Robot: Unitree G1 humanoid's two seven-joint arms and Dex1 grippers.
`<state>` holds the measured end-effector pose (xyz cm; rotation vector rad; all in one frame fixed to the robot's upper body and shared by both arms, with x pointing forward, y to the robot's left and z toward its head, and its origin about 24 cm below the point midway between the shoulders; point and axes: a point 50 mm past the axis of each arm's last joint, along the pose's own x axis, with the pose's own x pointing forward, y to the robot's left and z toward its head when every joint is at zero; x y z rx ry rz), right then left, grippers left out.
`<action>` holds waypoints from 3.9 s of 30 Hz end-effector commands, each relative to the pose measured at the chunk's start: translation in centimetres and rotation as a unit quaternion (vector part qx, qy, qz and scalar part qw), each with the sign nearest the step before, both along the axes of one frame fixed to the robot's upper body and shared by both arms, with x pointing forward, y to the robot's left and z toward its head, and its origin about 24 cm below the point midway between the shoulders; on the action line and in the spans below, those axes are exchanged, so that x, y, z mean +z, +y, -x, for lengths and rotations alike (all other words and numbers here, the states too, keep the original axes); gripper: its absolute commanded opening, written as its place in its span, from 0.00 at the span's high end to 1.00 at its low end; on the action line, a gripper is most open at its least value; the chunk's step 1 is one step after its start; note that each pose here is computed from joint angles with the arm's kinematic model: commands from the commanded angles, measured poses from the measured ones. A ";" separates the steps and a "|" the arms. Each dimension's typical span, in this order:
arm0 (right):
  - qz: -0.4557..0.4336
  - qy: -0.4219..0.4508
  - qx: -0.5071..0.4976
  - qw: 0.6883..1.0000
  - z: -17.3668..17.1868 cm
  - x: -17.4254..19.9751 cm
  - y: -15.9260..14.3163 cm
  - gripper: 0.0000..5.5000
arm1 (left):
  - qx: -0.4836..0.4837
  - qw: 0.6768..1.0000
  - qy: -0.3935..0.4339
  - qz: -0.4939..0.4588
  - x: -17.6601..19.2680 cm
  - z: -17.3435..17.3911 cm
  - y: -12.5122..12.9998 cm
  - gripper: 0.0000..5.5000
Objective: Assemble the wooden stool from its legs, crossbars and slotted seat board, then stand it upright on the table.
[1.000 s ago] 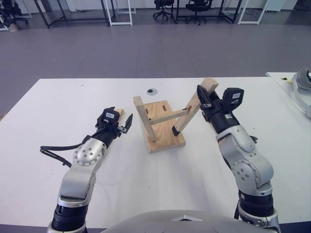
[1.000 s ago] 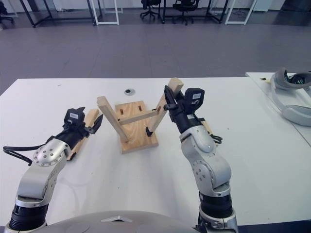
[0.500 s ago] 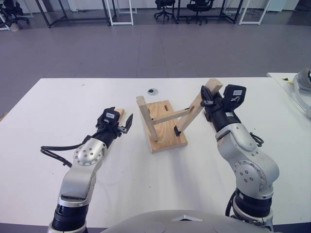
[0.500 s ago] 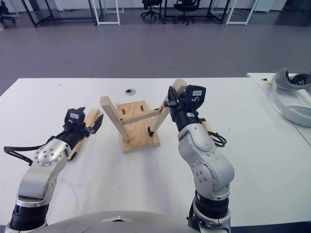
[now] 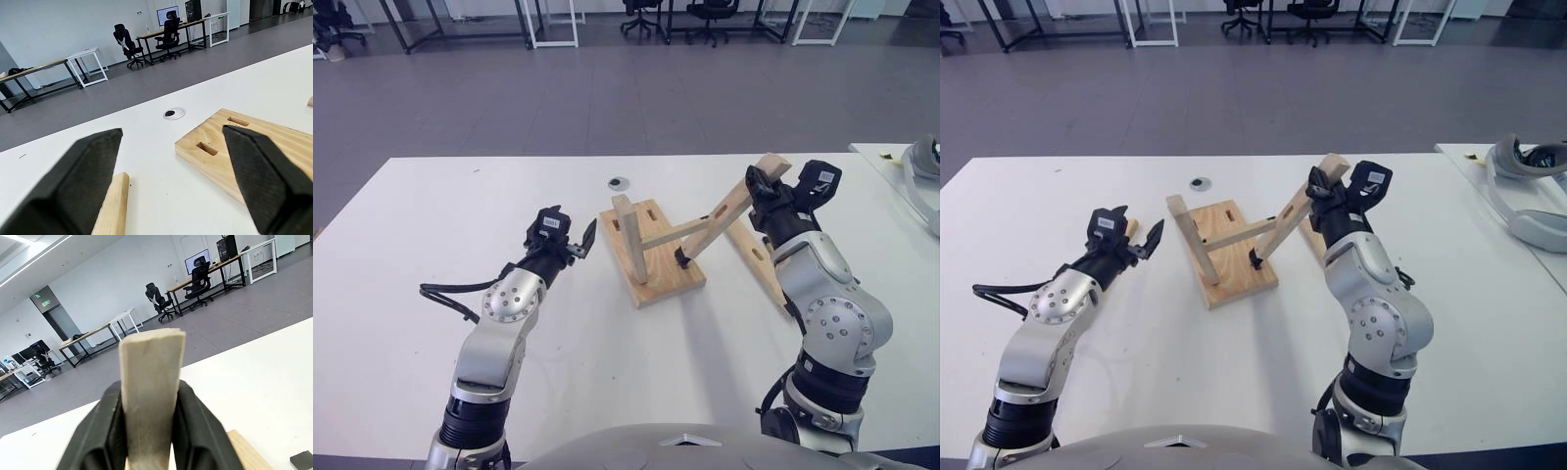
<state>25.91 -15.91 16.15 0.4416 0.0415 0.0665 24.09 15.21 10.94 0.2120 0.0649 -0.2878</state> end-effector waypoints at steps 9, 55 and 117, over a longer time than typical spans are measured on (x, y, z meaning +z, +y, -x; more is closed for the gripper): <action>-0.052 0.021 0.026 0.998 -1.5 0.3 -2.7 0.81 | 0.017 1.000 0.000 -0.011 0.1 0.3 0.5 0.31; -0.094 -0.049 0.062 0.992 -3.0 0.5 -3.7 0.82 | -0.001 1.000 0.008 -0.020 -0.1 0.5 0.6 0.31; 0.160 0.036 0.096 0.982 0.6 -5.6 -1.1 0.81 | -0.016 0.999 0.008 -0.032 0.1 0.3 0.3 0.31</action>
